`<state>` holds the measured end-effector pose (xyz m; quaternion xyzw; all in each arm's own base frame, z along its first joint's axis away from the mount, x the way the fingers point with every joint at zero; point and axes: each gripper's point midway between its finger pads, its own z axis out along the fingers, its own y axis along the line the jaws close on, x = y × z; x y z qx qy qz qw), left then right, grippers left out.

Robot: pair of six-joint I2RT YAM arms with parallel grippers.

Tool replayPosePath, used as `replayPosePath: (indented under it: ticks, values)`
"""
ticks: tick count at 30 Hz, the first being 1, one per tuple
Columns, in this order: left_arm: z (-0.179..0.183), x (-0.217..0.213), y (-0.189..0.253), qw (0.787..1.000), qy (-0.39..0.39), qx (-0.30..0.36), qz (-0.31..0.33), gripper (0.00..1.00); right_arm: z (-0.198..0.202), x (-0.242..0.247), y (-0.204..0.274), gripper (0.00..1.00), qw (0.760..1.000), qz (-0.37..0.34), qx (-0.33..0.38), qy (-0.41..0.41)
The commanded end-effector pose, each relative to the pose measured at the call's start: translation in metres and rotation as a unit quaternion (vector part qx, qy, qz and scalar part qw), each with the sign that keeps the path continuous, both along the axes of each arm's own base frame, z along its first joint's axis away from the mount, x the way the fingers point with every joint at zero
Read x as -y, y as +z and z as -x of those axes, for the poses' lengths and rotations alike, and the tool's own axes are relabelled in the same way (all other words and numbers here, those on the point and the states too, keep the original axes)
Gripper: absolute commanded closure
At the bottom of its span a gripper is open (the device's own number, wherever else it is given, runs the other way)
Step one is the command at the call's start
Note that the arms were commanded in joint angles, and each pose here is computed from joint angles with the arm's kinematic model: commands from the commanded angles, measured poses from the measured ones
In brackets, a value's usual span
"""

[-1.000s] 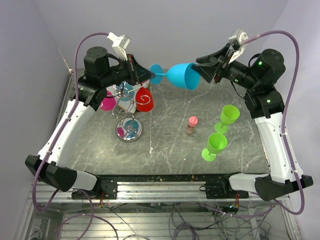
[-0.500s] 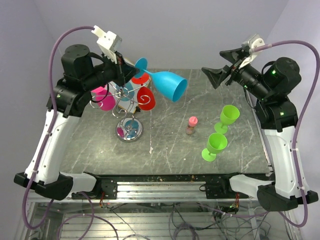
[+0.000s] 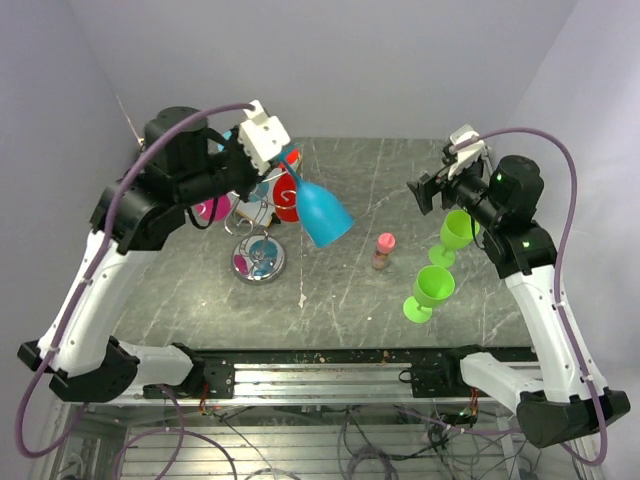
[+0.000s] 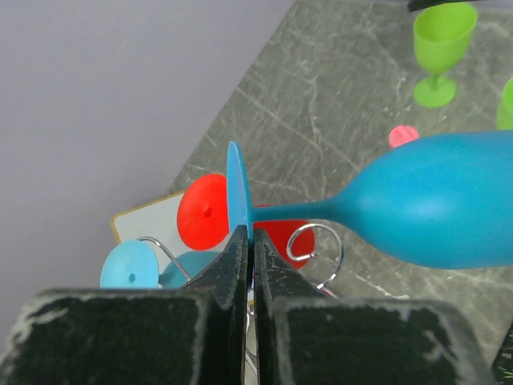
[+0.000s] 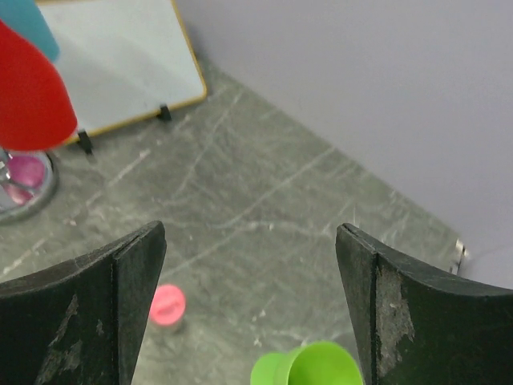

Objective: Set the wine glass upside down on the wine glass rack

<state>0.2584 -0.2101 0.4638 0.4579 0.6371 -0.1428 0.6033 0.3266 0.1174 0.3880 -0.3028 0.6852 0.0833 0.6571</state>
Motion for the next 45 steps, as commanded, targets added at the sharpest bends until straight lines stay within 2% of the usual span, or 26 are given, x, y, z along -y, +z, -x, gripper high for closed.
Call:
replayPosePath:
  ticks: [1, 9, 21, 45]
  values:
    - [-0.025, 0.008, -0.012, 0.996, 0.035, 0.050, -0.072, 0.93, 0.006, 0.018, -0.006, 0.13, 0.999, 0.014, 0.029, -0.020]
    - [-0.038, 0.038, -0.041, 0.980, 0.042, 0.092, -0.173, 0.93, 0.003, 0.034, -0.052, 0.13, 0.999, 0.015, 0.000, -0.031]
    - [-0.045, 0.044, -0.054, 0.958, 0.063, 0.145, -0.238, 0.93, 0.003, 0.038, -0.092, 0.13, 0.999, 0.009, -0.033, -0.018]
    - [-0.042, 0.020, -0.069, 0.924, 0.055, 0.172, -0.338, 0.93, 0.002, 0.043, -0.093, 0.13, 0.999, 0.015, -0.035, -0.023]
